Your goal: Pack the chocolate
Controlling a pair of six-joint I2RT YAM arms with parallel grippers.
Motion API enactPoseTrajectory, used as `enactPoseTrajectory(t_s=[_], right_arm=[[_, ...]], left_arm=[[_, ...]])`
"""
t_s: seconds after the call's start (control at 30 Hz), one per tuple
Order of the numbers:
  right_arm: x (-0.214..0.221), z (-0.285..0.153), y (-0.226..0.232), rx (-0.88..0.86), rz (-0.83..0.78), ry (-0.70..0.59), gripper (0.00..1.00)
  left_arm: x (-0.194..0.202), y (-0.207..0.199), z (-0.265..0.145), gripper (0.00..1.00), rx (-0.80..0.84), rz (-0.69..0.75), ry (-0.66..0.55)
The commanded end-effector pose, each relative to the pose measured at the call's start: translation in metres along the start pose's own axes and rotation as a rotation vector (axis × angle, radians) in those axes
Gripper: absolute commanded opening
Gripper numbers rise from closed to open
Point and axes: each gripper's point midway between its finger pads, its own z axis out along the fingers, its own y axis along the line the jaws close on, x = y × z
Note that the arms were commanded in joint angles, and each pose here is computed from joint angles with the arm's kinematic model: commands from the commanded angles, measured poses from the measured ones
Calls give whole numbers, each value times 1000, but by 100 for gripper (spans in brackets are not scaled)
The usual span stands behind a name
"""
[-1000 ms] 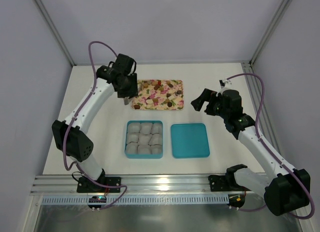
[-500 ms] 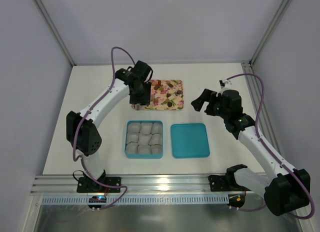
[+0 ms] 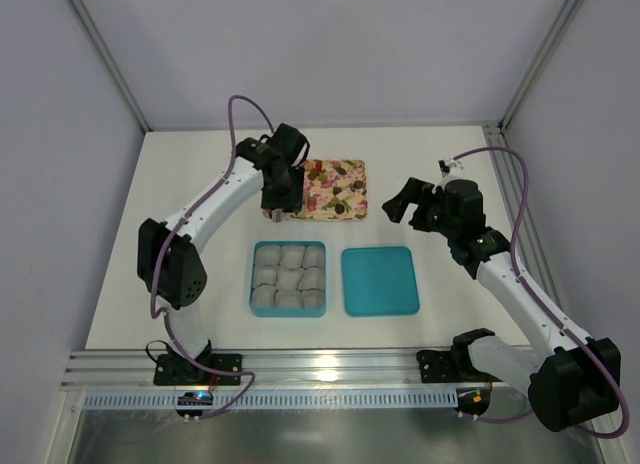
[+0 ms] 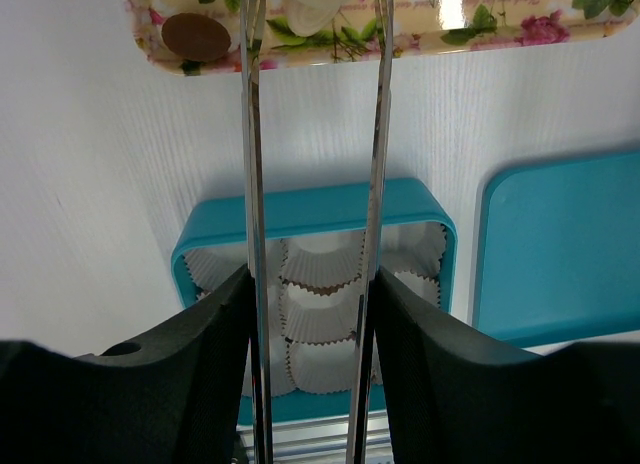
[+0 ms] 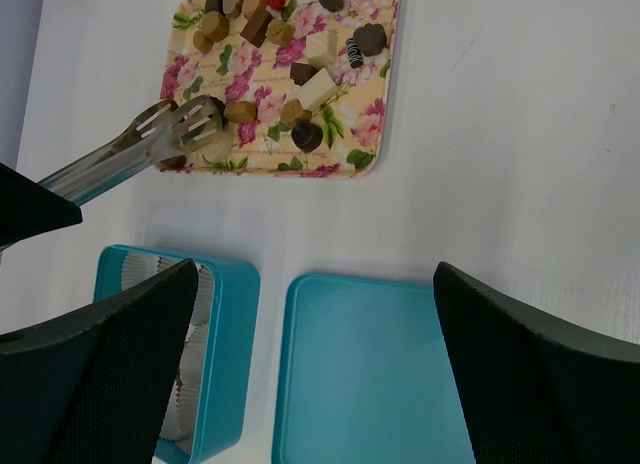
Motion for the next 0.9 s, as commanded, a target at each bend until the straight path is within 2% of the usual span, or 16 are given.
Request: enactPoseTrajectory(t_s=[0.0, 0.43, 0.87], right_arm=[[-17, -4, 7, -16, -14, -51, 100], [-15, -1, 5, -11, -9, -45, 100], [-13, -1, 5, -10, -8, -41, 100]], left_arm=[[-10, -4, -4, 49, 3, -3, -33], [-7, -5, 6, 48, 1, -3, -17], [-7, -8, 8, 41, 11, -4, -16]])
